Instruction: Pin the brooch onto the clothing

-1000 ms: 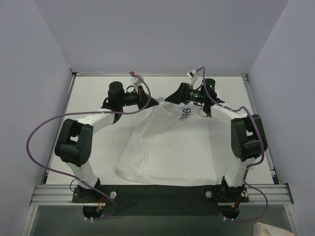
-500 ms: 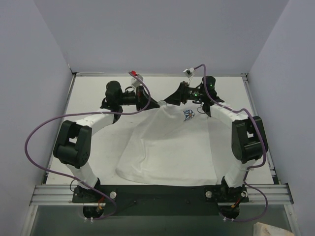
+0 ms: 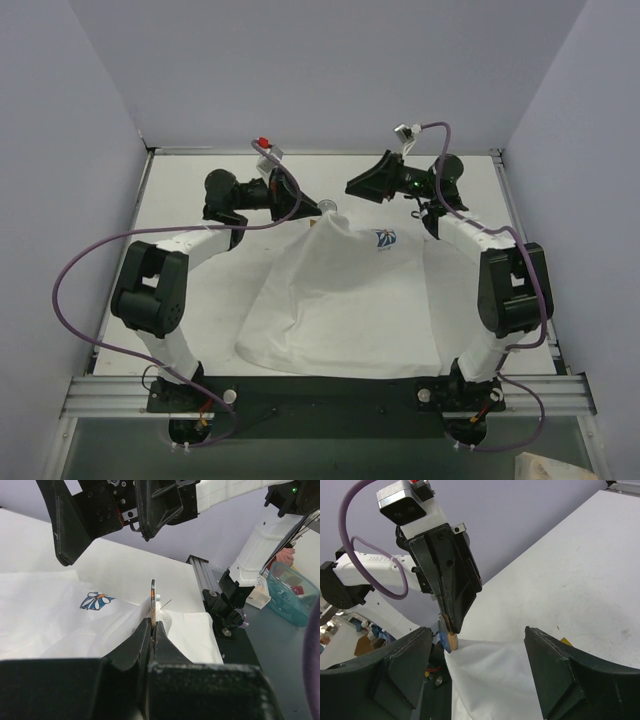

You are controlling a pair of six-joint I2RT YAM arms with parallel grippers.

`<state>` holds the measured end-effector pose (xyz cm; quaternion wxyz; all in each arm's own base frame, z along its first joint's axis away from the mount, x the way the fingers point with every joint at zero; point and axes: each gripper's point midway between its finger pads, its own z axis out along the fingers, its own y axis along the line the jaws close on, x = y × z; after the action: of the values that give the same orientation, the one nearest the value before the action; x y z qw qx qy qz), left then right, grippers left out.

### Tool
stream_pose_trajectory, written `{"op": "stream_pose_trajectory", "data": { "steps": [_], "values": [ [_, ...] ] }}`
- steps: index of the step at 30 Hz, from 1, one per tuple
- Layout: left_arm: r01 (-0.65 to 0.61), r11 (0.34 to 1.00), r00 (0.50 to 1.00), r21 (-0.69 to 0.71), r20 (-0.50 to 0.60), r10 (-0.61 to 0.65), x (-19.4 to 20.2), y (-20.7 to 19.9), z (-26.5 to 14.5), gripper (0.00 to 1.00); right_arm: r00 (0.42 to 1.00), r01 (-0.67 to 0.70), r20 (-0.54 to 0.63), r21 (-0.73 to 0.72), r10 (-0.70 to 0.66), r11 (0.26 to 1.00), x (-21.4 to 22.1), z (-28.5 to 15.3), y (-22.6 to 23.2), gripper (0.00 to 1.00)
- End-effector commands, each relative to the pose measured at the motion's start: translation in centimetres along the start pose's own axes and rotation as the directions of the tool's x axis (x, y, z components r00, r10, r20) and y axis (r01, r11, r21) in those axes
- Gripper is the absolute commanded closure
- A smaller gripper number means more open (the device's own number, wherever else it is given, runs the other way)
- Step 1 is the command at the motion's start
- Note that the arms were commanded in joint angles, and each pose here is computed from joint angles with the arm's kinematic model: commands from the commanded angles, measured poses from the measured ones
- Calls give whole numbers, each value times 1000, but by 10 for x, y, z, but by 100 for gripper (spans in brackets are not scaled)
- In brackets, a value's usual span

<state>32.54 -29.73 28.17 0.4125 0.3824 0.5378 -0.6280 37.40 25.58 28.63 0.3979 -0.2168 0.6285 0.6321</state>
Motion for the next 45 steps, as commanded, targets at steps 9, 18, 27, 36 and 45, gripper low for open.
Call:
{"op": "stream_pose_trajectory", "data": {
  "steps": [9,18,27,36,45],
  "values": [
    [-76,996,997,-50,-1,76,-20,6,1,100,959,213,-200,40,-201,976,42,15,33,23],
    [-81,996,997,-45,-1,81,-21,2,1,100,953,199,-237,12,-191,980,61,17,42,35],
    [-87,995,996,-41,-1,87,-22,-1,2,100,957,187,-229,11,-180,982,57,22,42,58],
    [-75,995,997,-65,-32,73,-13,5,6,100,960,174,-227,37,-162,984,57,29,36,70],
    [-102,988,992,-119,-88,92,-6,13,12,100,962,156,-231,38,-143,987,56,38,32,81]
  ]
}}
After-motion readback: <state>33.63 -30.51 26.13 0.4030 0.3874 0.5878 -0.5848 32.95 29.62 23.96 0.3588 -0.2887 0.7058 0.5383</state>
